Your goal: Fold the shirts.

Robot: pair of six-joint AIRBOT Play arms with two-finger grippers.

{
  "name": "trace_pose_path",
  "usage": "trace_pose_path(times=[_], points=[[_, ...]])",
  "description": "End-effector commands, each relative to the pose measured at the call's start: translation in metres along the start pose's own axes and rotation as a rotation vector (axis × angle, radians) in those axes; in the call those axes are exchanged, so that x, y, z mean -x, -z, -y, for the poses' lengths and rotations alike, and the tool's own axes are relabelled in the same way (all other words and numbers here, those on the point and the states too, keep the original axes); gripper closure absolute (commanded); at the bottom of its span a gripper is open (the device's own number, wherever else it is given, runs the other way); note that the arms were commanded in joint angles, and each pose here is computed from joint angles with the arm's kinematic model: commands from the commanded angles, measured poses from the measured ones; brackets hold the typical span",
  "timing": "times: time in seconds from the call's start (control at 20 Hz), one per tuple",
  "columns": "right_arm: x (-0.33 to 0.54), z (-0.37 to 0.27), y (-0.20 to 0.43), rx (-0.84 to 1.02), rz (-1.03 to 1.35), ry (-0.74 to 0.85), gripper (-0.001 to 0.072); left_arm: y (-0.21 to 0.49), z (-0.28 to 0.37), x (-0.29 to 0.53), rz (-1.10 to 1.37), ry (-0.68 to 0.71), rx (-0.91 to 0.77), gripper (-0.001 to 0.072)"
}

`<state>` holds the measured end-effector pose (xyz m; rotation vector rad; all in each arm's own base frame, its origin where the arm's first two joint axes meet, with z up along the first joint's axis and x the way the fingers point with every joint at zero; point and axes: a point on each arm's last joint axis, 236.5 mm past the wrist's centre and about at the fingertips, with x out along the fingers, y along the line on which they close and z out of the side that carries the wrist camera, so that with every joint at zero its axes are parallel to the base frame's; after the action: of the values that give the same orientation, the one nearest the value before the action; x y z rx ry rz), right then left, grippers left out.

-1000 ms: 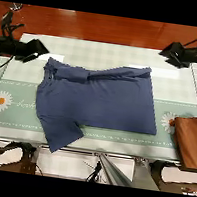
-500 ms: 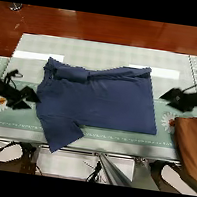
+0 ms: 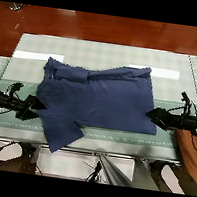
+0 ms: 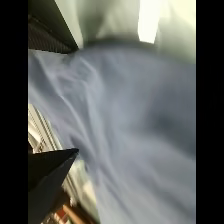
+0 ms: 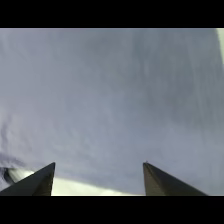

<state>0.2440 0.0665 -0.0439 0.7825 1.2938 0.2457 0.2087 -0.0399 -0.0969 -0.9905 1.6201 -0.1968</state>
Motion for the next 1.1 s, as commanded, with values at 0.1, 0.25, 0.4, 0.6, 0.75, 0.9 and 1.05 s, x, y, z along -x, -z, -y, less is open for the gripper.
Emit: trace_pose_path(times=[0.1, 0.25, 0.4, 0.6, 0.75, 0.9, 1.05], points=[[0.05, 0.05, -0.065, -0.086, 0.252, 0.182, 0.0088, -0.002, 0.009, -0.013, 0.025, 0.034, -0.078, 0.0673], [0.08, 0.107, -0.042, -0.221, 0.199, 0.353, 0.0088, -0.004, 0.013, -0.01, 0.028, 0.04, -0.085, 0.0682], [0.054, 0.116, 0.01, -0.28, 0.022, 0.359, 0.0088, -0.009, 0.018, -0.01, 0.048, 0.061, -0.078, 0.0681], [0.018, 0.103, 0.03, -0.27, -0.12, 0.28, 0.0088, -0.012, 0.017, -0.01, 0.062, 0.058, -0.094, 0.0681], [-0.002, 0.09, 0.025, -0.273, -0.142, 0.205, 0.0088, -0.019, 0.019, -0.009, 0.093, 0.063, -0.084, 0.0681], [-0.022, 0.07, 0.028, -0.248, -0.194, 0.128, 0.0088, -0.022, 0.021, -0.009, 0.104, 0.072, -0.081, 0.0681], [-0.036, 0.051, 0.021, -0.205, -0.19, 0.065, 0.0223, -0.022, 0.021, -0.009, 0.105, 0.072, -0.08, 0.0681]])
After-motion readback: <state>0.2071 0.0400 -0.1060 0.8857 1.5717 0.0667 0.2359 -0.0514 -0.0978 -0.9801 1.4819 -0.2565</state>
